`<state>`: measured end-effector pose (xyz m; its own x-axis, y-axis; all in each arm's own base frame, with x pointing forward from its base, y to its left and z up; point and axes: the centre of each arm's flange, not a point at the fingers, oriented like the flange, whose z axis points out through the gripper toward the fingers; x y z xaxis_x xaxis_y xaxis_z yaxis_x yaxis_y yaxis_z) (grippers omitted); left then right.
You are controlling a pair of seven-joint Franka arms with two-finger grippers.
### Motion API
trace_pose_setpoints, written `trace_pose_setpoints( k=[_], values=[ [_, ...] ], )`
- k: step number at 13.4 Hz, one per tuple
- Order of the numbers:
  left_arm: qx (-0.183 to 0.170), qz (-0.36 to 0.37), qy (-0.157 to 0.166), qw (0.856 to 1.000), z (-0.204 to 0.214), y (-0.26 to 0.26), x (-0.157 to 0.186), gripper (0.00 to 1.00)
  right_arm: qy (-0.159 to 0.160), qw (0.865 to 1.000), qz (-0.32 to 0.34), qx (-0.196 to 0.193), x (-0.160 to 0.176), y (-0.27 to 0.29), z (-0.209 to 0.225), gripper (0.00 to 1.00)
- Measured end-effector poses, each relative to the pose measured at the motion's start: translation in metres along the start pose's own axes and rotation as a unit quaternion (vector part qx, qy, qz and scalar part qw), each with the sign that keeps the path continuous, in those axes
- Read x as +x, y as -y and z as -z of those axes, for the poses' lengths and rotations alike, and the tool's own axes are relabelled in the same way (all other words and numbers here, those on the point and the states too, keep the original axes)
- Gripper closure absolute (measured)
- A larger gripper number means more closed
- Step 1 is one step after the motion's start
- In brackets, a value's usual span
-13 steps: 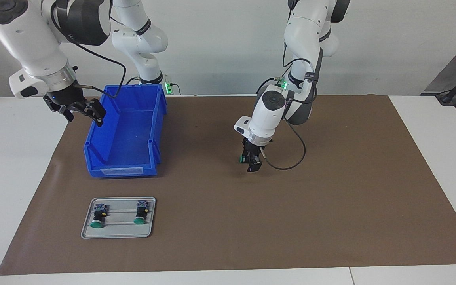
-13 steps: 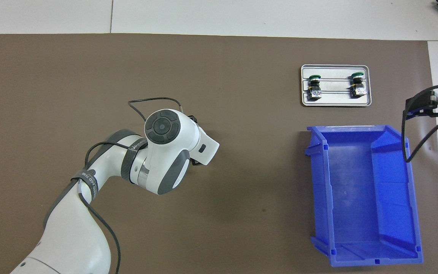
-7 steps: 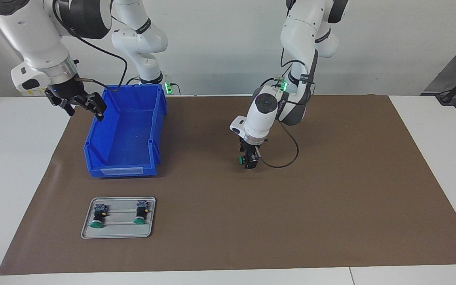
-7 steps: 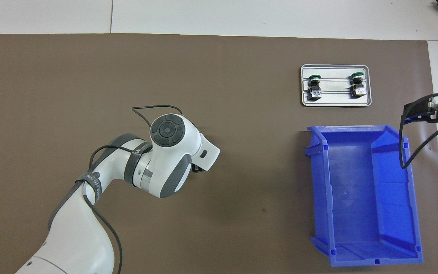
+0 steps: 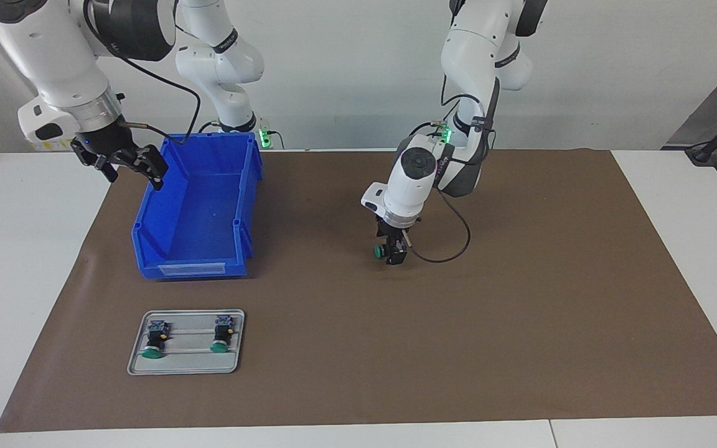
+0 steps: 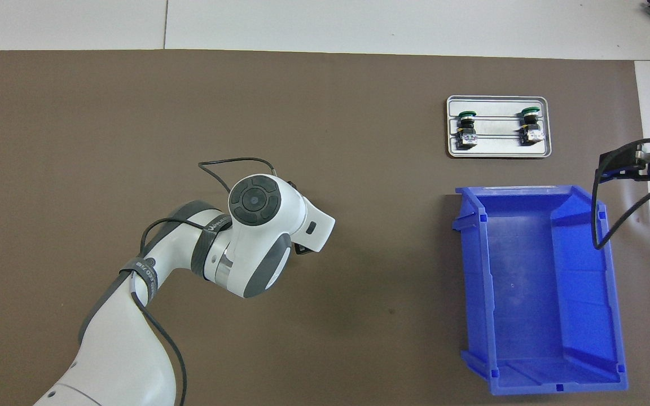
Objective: Place and press button with both arms
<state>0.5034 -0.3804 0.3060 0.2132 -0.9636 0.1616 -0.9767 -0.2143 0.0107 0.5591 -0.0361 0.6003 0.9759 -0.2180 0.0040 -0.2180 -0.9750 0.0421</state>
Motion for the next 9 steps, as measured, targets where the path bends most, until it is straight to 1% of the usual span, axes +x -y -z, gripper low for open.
trace_pose_setpoints(
  k=[7, 9],
  values=[
    [-0.001, 0.008, 0.002, 1.000, -0.0070, -0.0029, -0.0040, 0.15, 0.000, 1.000, -0.001, 0.000, 0.0003, -0.0015, -0.0003, 0.00],
    [0.007, 0.008, -0.005, 1.000, -0.0053, -0.0024, -0.0015, 0.37, 0.000, 1.000, -0.001, 0.000, 0.0002, -0.0015, -0.0006, 0.00]
  ],
)
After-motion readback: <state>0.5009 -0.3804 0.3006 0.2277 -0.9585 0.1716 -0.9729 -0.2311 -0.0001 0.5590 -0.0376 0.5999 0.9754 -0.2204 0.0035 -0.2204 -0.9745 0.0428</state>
